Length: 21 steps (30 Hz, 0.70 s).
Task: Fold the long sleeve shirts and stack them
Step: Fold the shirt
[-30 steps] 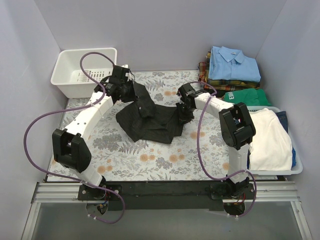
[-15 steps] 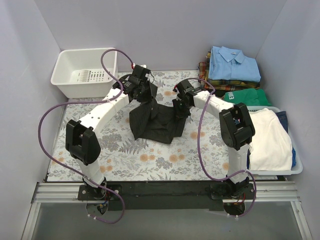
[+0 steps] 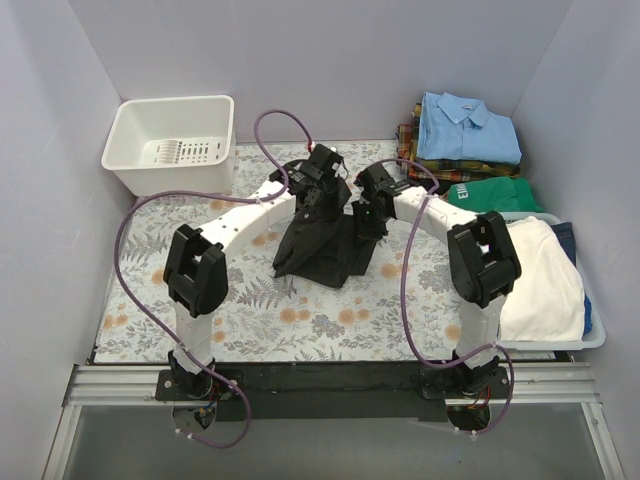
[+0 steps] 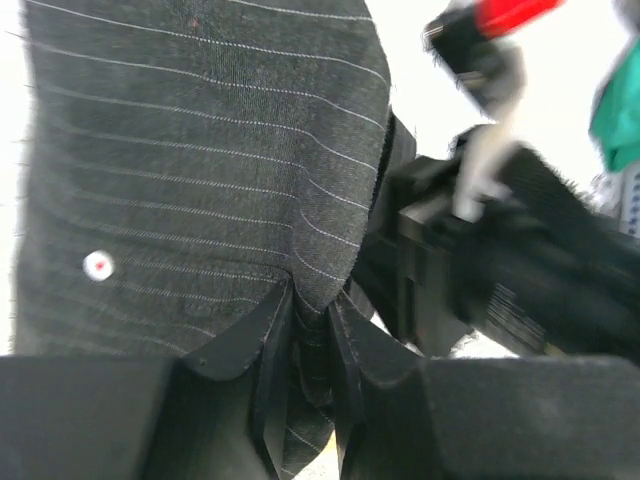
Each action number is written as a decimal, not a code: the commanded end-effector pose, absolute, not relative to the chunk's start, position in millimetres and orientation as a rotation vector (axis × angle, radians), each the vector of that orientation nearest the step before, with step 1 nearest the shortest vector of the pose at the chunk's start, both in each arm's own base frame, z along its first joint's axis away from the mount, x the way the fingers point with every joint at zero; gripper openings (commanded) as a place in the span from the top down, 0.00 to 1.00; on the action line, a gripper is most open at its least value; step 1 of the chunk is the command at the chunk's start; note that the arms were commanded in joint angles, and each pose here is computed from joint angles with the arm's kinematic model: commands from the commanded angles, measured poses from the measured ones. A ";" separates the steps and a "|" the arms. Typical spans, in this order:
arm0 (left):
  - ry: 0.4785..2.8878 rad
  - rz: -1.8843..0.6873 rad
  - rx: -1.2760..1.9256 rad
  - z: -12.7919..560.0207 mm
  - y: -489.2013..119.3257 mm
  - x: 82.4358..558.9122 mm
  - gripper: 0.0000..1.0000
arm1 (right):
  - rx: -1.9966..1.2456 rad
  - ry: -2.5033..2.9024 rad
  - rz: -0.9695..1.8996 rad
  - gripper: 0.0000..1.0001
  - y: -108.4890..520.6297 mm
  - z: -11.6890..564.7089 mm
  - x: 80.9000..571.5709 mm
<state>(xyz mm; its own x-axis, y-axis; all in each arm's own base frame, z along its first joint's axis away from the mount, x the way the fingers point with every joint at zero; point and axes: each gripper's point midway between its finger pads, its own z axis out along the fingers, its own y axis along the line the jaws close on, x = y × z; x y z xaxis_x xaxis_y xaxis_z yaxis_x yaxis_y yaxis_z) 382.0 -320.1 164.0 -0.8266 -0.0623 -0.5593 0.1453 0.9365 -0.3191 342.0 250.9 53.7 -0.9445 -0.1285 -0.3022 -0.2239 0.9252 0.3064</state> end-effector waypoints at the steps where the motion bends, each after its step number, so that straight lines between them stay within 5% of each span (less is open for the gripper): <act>1: 2.484 -0.544 0.117 168.8 -349.0 376.7 0.80 | -0.093 2.669 0.432 0.73 221.6 98.3 353.9; 14: 2.515 -0.679 0.340 144.2 -400.0 344.1 0.71 | 0.159 2.622 0.375 0.72 152.1 111.0 335.3; 21: 2.400 -0.507 0.357 166.8 -385.2 348.2 0.45 | 0.066 2.591 0.501 0.64 174.4 129.3 352.4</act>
